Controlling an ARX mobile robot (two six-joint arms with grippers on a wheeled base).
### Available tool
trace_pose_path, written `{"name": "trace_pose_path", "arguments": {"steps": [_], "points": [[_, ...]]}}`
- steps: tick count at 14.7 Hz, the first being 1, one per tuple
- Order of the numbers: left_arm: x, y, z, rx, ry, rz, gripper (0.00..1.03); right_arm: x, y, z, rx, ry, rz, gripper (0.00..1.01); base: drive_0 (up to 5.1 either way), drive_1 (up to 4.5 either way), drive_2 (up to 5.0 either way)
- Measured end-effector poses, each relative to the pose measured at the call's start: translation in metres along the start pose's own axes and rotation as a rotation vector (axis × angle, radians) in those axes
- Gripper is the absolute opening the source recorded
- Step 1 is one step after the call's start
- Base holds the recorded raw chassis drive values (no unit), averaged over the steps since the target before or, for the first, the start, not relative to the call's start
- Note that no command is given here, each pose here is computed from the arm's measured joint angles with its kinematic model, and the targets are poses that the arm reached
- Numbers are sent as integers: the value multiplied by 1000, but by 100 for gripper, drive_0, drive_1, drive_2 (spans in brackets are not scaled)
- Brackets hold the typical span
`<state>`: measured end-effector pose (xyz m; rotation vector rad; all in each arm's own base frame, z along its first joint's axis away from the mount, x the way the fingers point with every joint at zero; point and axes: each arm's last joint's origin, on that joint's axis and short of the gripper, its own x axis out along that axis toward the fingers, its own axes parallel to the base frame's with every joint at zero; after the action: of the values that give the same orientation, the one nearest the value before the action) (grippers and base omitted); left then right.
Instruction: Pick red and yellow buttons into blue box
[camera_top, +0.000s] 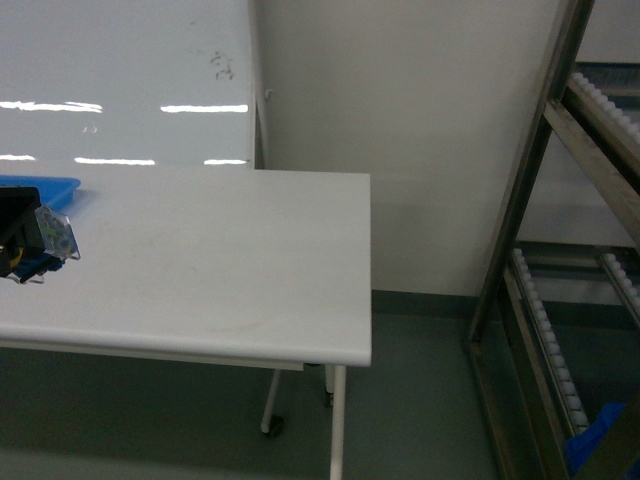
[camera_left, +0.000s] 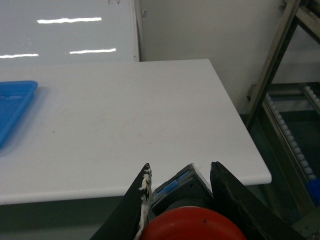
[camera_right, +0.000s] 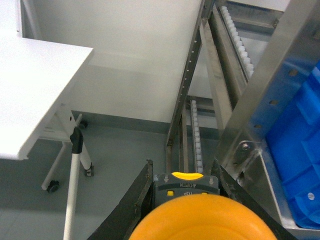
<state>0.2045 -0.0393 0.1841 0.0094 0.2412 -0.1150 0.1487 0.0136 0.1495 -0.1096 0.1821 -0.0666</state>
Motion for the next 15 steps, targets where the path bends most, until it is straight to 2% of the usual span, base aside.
{"name": "trace_pose_path", "arguments": {"steps": [15], "points": [[0, 0, 0, 0, -2, 0, 30, 0, 0, 0, 0, 0, 0, 29, 493, -240, -240]]}}
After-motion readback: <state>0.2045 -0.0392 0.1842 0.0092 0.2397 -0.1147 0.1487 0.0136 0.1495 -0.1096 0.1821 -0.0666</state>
